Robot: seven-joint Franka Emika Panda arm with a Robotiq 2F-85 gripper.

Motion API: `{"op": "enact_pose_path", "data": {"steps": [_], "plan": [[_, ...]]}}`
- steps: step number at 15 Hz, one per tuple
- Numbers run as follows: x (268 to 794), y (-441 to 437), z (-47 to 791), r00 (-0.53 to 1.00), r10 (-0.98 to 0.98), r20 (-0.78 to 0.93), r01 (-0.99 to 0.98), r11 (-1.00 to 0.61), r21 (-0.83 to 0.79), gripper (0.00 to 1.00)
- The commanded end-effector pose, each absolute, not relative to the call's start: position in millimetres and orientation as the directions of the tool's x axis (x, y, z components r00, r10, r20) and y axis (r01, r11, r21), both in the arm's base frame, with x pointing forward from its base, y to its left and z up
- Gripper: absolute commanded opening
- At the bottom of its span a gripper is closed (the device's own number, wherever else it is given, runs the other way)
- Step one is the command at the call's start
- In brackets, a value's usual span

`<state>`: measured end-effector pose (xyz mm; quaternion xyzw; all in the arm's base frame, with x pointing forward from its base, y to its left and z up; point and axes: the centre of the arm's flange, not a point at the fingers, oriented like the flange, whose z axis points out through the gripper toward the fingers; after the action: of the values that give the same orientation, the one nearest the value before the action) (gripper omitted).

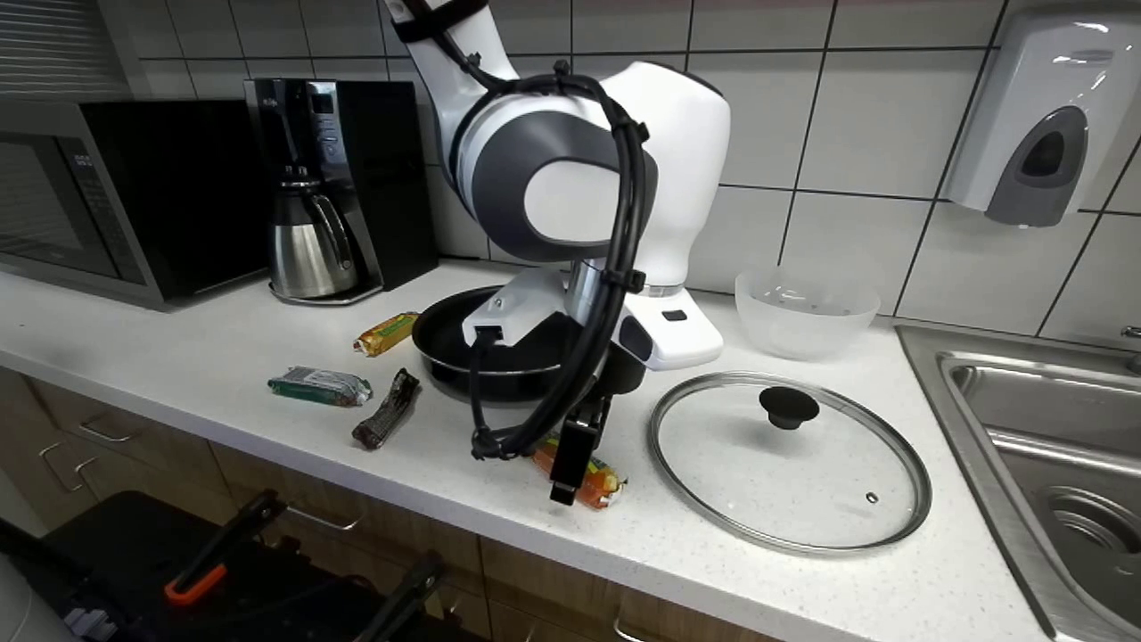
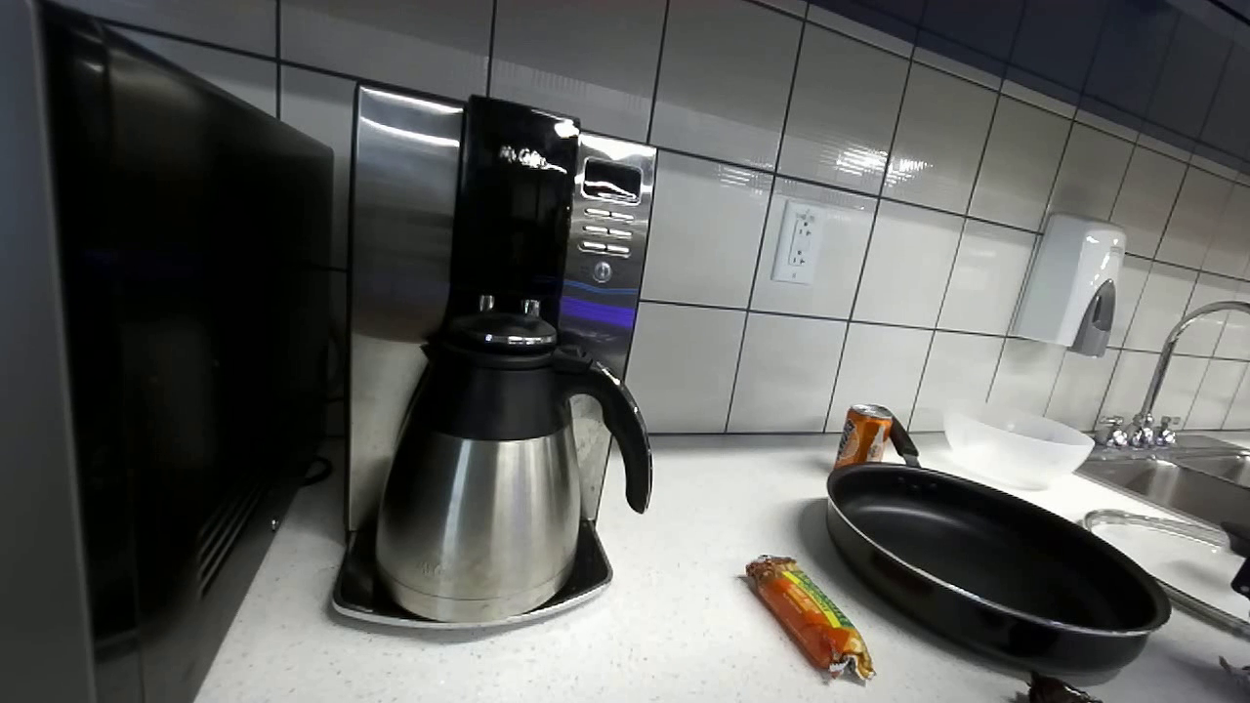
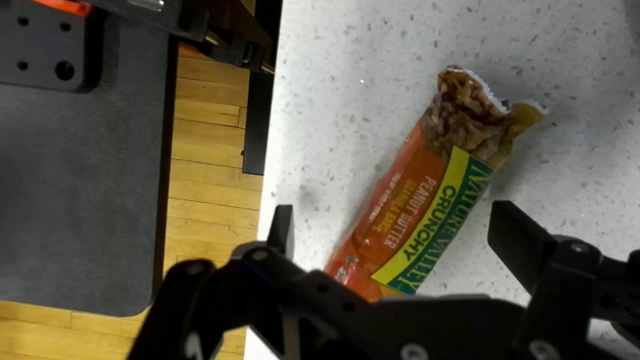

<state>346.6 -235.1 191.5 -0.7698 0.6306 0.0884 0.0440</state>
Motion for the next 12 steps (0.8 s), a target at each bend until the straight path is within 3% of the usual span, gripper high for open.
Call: {"op": "enact_pose_path", "data": {"steps": [1,3,4,6,12], "plan": [[355.1,-231.9,186.3,0.163,-0.969,-0.184,-0.985,-0.171,0.033,1.0],[355.6,-231.7,185.0,0.158,-0.97,-0.184,-0.986,-0.167,0.031,1.0],[355.7,-231.5,184.7,0.156,-0.971,-0.182,-0.986,-0.165,0.03,0.75],[356.1,-231.4,184.8,0.153,-0.972,-0.18,-0.987,-0.161,0.028,0.68],[357.4,-228.8,188.3,0.158,-0.973,-0.17,-0.986,-0.164,0.02,0.2]]}}
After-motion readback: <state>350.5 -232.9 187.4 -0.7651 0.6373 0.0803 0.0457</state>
